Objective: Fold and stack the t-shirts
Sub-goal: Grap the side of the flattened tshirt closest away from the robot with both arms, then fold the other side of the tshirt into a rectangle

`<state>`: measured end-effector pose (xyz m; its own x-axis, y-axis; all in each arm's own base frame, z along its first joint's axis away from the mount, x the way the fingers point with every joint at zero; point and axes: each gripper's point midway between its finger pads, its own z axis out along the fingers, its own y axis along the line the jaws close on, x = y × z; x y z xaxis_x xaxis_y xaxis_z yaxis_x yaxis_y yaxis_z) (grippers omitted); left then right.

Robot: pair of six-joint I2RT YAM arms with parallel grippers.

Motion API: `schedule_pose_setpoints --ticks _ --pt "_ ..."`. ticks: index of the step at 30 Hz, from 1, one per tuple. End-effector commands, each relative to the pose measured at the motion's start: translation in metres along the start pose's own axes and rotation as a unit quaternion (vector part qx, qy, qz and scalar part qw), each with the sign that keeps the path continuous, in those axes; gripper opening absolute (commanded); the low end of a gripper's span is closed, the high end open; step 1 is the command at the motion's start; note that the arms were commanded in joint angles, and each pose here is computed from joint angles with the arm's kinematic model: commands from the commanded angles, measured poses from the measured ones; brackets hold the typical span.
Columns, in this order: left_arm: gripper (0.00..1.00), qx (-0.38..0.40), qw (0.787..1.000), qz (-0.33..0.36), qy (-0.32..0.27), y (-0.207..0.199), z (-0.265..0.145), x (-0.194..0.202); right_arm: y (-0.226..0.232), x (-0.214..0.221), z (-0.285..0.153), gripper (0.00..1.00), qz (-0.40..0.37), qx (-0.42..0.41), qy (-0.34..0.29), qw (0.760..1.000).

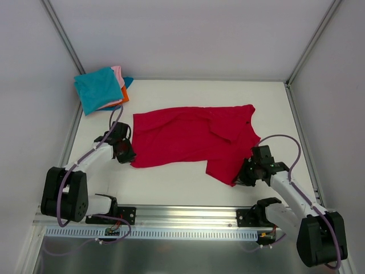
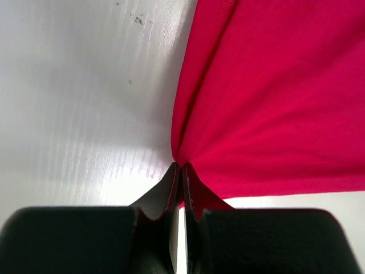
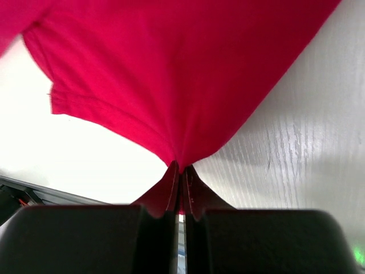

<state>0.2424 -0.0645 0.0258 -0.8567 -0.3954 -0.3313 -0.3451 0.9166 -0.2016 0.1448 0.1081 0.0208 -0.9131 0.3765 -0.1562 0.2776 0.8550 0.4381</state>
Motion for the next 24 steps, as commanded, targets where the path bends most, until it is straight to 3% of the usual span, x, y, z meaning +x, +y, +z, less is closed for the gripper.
schedule_pose_setpoints --ticks 1,14,24 --pt "0.00 -0.001 1.000 -0.006 -0.008 -0.003 -0.021 -0.005 0.016 -0.024 -0.023 0.00 -0.018 -0.002 -0.043 0.999" --pt "0.00 0.001 1.000 0.011 -0.028 -0.021 -0.044 -0.041 0.069 -0.117 -0.082 0.01 -0.038 -0.024 -0.127 0.991" --pt "0.00 0.004 0.999 0.027 -0.045 -0.042 -0.058 -0.082 0.095 -0.194 -0.064 0.00 -0.026 -0.044 -0.114 0.992"
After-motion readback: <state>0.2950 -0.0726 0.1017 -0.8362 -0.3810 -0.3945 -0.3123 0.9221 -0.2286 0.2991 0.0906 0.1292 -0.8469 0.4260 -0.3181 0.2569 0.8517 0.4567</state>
